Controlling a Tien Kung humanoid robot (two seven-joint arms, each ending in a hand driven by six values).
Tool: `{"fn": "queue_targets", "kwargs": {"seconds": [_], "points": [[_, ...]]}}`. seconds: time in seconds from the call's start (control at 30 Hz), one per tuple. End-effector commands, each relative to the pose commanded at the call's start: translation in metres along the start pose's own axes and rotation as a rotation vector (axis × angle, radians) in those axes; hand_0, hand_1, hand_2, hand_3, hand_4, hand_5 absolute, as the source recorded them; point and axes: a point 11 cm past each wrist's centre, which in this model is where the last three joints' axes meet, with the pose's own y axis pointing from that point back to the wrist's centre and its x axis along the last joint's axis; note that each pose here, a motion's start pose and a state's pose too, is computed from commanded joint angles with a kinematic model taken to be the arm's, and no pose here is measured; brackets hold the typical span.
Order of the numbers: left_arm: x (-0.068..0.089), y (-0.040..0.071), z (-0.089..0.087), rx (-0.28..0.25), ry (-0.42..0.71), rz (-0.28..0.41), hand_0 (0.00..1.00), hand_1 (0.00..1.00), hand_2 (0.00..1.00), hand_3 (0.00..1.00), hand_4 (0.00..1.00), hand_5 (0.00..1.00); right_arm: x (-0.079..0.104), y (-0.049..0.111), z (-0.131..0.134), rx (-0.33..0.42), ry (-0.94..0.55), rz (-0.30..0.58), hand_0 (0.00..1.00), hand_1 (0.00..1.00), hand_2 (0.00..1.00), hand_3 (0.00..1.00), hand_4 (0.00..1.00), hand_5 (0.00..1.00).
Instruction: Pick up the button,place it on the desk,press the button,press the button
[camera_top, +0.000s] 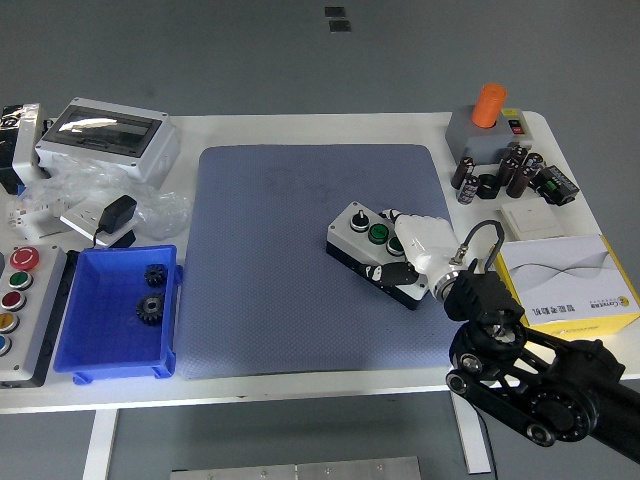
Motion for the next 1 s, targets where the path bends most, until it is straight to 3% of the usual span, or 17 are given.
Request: {"fn": "queue_targets", "kwargs": {"seconds": [0.13, 0.33, 0.4, 0.43, 0.57, 0.63, 0.8, 0.83, 1.0], "points": [[0.001, 0.0, -0.001, 0.004, 0.003, 0.002, 0.633, 0.616, 0.556, 0.713, 0.76, 0.201, 0.008, 0.003, -0.01, 0.103, -0.023, 0.002, 0.171, 0.352, 0.361, 0.485, 0.315, 0.002], [0.001, 0.0, -0.001, 0.007, 0.005, 0.004, 0.632, 0.616, 0.556, 0.713, 0.76, 0.201, 0.031, 0.012, -0.035, 0.333, 0.025, 0.061, 0.184, 0.371, 0.38, 0.521, 0.267, 0.002], [0.001, 0.0, -0.001, 0.006, 0.005, 0.004, 0.632, 0.616, 0.556, 0.713, 0.76, 0.201, 0.031, 0.014, -0.041, 0.399, 0.06, 0.059, 0.184, 0.371, 0.38, 0.521, 0.267, 0.002], [0.001, 0.0, -0.001, 0.006, 0.005, 0.003, 0.632, 0.616, 0.556, 0.713, 0.76, 0.202, 0.029, 0.015, -0.044, 0.434, 0.084, 0.053, 0.213, 0.402, 0.39, 0.545, 0.206, 0.002], [0.0, 0.0, -0.001, 0.008, 0.004, 0.001, 0.632, 0.616, 0.556, 0.713, 0.76, 0.202, 0.017, 0.018, -0.052, 0.535, 0.158, 0.027, 0.213, 0.402, 0.39, 0.545, 0.206, 0.002], [-0.001, 0.0, -0.001, 0.009, 0.004, 0.0, 0.632, 0.616, 0.557, 0.713, 0.761, 0.203, 0.008, 0.019, -0.055, 0.563, 0.187, 0.011, 0.246, 0.429, 0.399, 0.584, 0.154, 0.002], [-0.002, 0.0, -0.001, 0.01, 0.003, -0.001, 0.632, 0.616, 0.557, 0.713, 0.761, 0.203, -0.003, 0.012, -0.054, 0.571, 0.23, 0.004, 0.246, 0.429, 0.399, 0.584, 0.154, 0.002], [-0.002, 0.0, -0.001, 0.01, 0.003, -0.001, 0.632, 0.616, 0.556, 0.713, 0.761, 0.204, -0.005, 0.01, -0.054, 0.569, 0.241, 0.004, 0.257, 0.447, 0.404, 0.663, 0.135, 0.002], [-0.002, 0.0, 0.0, 0.008, 0.003, -0.001, 0.632, 0.616, 0.556, 0.713, 0.761, 0.204, -0.01, 0.003, -0.048, 0.545, 0.251, -0.025, 0.257, 0.447, 0.404, 0.663, 0.135, 0.002]]}}
